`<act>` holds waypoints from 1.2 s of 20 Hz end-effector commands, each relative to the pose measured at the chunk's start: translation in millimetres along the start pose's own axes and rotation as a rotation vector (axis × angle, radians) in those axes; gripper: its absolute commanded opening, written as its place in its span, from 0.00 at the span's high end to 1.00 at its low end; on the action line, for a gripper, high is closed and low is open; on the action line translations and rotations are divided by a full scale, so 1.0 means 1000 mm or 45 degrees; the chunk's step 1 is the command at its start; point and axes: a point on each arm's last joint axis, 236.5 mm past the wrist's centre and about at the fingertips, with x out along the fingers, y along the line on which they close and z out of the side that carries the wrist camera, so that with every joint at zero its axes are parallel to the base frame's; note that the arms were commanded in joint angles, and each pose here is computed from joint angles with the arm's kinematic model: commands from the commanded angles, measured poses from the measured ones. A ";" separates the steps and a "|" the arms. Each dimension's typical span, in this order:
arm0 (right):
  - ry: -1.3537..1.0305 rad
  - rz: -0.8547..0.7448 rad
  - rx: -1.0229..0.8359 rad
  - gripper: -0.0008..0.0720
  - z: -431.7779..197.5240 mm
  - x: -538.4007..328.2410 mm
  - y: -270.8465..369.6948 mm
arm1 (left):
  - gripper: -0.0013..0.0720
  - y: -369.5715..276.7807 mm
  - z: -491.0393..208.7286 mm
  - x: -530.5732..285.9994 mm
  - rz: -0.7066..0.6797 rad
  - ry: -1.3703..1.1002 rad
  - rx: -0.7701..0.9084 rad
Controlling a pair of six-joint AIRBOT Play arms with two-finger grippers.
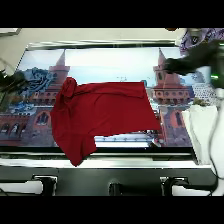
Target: Fold the clothes and pants, and hang the long-sleeved shirts on hangers.
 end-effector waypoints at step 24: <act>0.937 0.424 0.448 0.32 -0.258 0.110 -0.040 | 0.34 0.029 -0.139 -0.010 -0.054 0.142 -0.217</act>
